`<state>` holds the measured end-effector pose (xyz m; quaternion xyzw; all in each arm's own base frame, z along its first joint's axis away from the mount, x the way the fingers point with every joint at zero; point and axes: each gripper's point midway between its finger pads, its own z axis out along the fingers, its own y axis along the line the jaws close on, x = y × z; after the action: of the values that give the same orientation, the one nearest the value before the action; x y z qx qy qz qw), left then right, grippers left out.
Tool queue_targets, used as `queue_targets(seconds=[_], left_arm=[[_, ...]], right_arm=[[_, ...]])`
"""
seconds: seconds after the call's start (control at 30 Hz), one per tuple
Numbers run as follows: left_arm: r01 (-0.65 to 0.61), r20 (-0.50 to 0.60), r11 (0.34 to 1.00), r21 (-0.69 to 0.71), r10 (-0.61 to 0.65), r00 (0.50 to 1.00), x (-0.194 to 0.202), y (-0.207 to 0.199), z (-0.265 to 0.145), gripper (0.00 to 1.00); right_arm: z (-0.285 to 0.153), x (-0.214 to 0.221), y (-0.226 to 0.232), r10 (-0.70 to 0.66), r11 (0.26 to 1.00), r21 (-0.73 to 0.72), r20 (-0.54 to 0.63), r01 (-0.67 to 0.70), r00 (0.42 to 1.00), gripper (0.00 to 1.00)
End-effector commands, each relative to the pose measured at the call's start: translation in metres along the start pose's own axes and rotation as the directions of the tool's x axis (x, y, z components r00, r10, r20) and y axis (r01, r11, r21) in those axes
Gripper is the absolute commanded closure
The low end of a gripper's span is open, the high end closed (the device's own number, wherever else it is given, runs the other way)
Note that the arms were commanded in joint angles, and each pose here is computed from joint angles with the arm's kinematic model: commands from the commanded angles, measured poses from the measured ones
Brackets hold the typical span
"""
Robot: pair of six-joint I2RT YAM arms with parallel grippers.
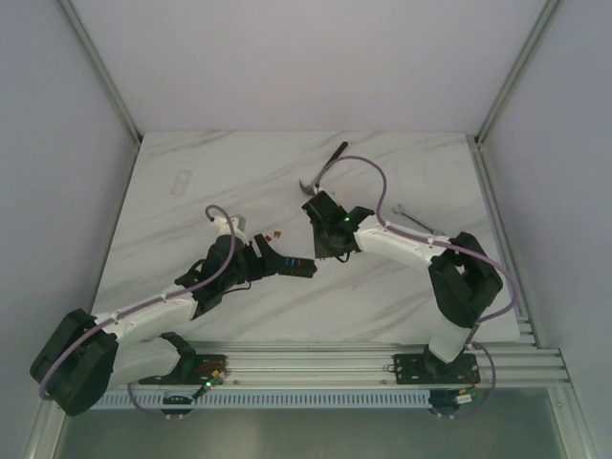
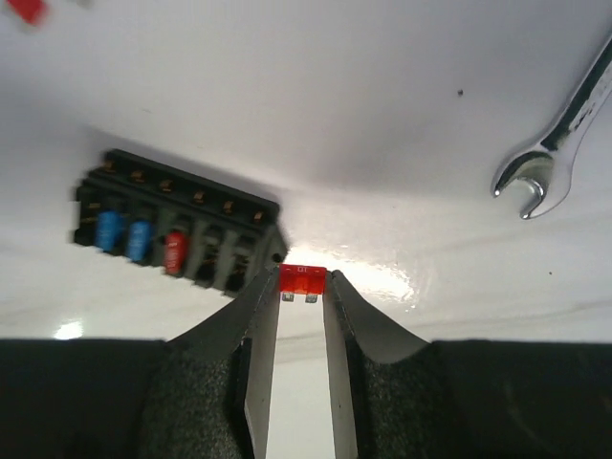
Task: Snap on the fuse box
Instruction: Pick up the fuse from the center of the board.
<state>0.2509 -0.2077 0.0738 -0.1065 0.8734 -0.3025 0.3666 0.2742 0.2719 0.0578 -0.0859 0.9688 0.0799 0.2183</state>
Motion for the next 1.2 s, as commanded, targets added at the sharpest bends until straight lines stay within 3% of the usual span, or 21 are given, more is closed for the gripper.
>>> queue_targets(seconds=[0.0, 0.23, 0.33, 0.43, 1.17], left_arm=[[-0.106, 0.159, 0.981, 0.163, 0.080, 0.984, -0.028, -0.043, -0.007, 0.25], [-0.196, 0.299, 0.955, 0.222, 0.124, 0.946, -0.043, -0.066, -0.014, 0.30], [-0.222, 0.334, 0.946, 0.237, 0.136, 0.933, -0.044, -0.076, -0.016, 0.37], [-0.245, 0.353, 0.934, 0.259, 0.144, 0.924, -0.042, -0.086, -0.017, 0.46], [-0.253, 0.423, 0.937, 0.242, 0.132, 0.896, -0.047, -0.100, -0.010, 0.62]], right_arm=[[-0.028, -0.034, 0.022, 0.037, 0.994, -0.107, 0.145, -0.022, 0.989, 0.77], [-0.055, -0.052, 0.053, 0.100, 0.965, -0.259, 0.205, -0.044, 0.974, 0.76], [-0.065, -0.058, 0.063, 0.150, 0.944, -0.322, 0.232, -0.069, 0.961, 0.76], [-0.070, -0.061, 0.072, 0.167, 0.931, -0.359, 0.238, -0.073, 0.957, 0.76], [-0.092, -0.059, 0.086, 0.251, 0.874, -0.472, 0.240, -0.113, 0.938, 0.75]])
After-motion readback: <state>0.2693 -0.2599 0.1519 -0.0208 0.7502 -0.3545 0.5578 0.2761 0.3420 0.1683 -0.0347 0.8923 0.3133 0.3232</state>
